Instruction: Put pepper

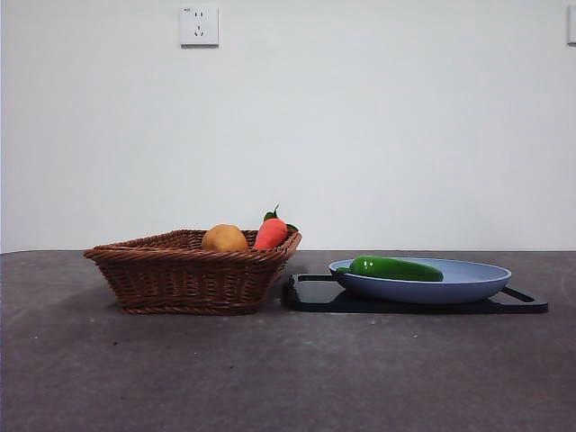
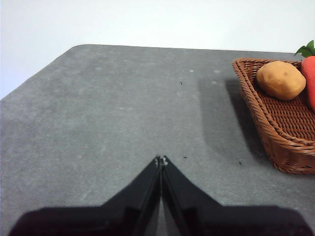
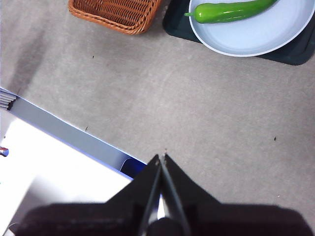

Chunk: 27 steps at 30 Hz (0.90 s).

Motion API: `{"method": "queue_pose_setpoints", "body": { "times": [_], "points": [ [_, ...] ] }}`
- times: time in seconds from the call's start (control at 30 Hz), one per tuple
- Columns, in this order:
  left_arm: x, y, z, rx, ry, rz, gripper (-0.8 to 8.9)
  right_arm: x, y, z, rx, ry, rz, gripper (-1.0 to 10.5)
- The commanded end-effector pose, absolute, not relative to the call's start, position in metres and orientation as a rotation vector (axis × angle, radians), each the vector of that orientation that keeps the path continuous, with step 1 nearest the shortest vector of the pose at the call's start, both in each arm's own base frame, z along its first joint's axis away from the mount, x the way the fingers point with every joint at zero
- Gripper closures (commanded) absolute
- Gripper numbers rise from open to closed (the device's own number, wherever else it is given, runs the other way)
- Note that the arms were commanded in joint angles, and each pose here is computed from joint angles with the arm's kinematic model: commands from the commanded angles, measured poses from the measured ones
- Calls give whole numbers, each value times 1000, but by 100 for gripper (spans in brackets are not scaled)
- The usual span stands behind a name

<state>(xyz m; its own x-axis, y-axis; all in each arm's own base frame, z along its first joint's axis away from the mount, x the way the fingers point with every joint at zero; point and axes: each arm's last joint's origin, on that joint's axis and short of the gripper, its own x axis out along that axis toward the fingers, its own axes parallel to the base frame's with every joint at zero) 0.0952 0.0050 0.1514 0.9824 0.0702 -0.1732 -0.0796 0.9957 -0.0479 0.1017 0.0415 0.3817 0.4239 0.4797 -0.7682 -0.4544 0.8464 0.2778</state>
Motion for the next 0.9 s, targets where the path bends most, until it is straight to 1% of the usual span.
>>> {"method": "queue_pose_setpoints", "body": {
  "times": [0.03, 0.4, 0.47, 0.53, 0.63, 0.7, 0.8, 0.9],
  "points": [
    [95, 5, 150, -59, 174, 74, 805, 101, 42, 385, 24, 970, 586, 936],
    [95, 5, 150, -59, 173, 74, 805, 101, 42, 385, 22, 969, 587, 936],
    [95, 5, 150, -59, 174, 74, 805, 102, 41, 386, -10, 941, 597, 936],
    [95, 5, 150, -59, 174, 74, 805, 101, 38, 391, -14, 862, 582, 936],
    [95, 5, 150, -59, 173, 74, 805, 98, 30, 400, 15, 671, 537, 936],
    [95, 5, 150, -59, 174, 74, 805, 93, 25, 402, 54, 516, 491, 936],
    [95, 5, 150, -59, 174, 74, 805, 86, 20, 392, 68, 367, 445, 936],
    [95, 5, 150, -59, 174, 74, 805, 84, 16, 366, 56, 251, 399, 936]
  ]
}}
